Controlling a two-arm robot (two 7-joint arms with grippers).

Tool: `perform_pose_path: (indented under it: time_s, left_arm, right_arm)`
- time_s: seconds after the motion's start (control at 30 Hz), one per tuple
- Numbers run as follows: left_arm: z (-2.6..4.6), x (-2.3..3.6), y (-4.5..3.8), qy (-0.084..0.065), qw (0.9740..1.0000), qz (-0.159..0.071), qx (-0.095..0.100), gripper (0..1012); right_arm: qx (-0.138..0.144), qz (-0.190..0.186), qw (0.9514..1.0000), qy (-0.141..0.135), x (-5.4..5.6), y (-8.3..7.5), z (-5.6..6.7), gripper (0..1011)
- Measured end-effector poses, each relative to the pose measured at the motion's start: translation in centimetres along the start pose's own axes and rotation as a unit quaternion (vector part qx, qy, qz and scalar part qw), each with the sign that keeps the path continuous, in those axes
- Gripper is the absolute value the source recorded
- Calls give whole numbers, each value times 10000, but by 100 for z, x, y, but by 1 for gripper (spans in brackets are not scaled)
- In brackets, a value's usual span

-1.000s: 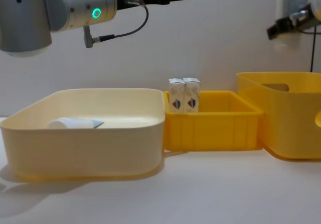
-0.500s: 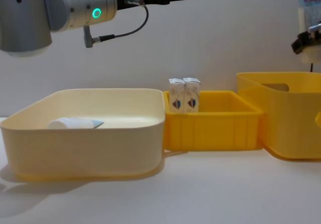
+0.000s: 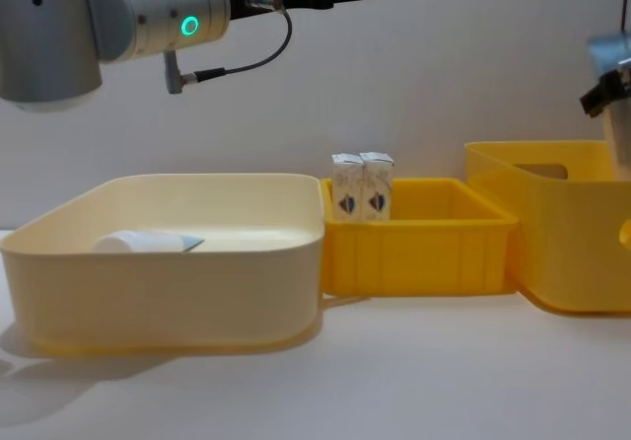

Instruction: Bimanual collaborative sorting of washing and personal care products

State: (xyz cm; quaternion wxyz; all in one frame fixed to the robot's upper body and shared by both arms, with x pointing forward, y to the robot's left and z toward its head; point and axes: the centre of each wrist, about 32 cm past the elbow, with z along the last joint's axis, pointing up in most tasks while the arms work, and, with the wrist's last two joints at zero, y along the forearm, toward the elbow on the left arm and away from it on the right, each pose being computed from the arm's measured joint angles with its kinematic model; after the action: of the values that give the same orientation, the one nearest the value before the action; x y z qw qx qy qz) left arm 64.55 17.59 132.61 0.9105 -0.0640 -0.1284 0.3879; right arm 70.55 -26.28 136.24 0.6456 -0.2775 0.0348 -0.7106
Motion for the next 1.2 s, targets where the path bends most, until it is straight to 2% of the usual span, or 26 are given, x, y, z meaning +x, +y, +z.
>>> perform_pose_path:
  time_s: [0.13, 0.8, 1.0, 1.2]
  left_arm:
    - [0, 0, 0, 0, 10000, 0, 0, 999]
    - [0, 0, 0, 0, 10000, 0, 0, 1000]
    - [0, 0, 0, 0, 10000, 0, 0, 1000]
    - [0, 0, 0, 0, 10000, 0, 0, 1000]
  right_arm:
    - [-26, -21, 10000, -8, 2, 5, -1, 1001]
    - [-77, -72, 9999, -27, 13, 15, 1, 1001]
    - [-141, 107, 9998, -134, 43, 10, 38, 1001]
    - [-272, 439, 9981, -326, 104, 4, 91, 1001]
